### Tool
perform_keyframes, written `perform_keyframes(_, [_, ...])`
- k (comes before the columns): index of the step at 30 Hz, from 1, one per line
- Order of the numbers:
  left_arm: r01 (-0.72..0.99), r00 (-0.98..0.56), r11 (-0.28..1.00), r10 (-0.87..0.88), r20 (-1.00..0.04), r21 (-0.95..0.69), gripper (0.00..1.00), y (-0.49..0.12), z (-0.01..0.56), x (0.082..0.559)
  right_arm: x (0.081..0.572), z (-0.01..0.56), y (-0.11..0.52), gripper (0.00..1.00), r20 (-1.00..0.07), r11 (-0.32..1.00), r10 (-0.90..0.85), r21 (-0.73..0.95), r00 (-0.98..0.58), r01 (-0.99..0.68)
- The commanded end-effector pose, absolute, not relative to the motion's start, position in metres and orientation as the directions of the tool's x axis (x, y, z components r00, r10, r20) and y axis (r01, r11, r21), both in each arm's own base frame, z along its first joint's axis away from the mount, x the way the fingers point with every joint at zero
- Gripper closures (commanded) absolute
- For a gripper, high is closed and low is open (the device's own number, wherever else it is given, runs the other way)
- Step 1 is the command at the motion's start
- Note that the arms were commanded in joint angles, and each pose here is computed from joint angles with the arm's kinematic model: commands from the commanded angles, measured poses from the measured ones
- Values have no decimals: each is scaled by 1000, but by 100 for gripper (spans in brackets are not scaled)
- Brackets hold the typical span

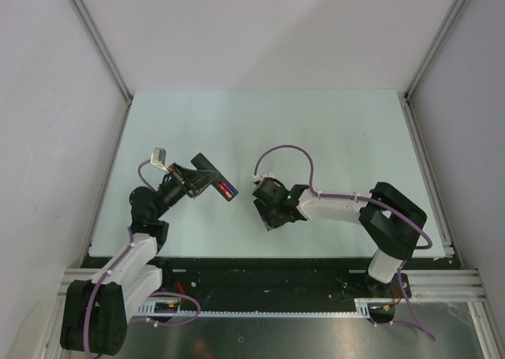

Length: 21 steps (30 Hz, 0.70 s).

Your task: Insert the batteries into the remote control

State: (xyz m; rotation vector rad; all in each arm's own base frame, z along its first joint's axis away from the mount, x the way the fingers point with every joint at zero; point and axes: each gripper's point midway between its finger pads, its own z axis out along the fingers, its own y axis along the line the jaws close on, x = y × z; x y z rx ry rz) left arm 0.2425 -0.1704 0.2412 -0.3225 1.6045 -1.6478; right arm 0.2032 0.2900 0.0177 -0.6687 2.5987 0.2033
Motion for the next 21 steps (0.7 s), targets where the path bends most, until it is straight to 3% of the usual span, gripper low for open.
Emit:
perform_keyframes(1, [391, -643, 110, -678, -357, -914, 100, -170, 249, 238, 189, 1, 277, 39, -364, 873, -447, 23, -817, -488])
perform_keyframes(11, [389, -641, 113, -679, -357, -914, 100, -169, 248, 239, 185, -5, 269, 47, -319, 865, -456, 61, -831, -498])
perform_keyframes(21, [384, -642, 118, -678, -357, -916, 100, -170, 246, 241, 182, -3, 265, 72, -325, 872, -449, 45, -832, -488])
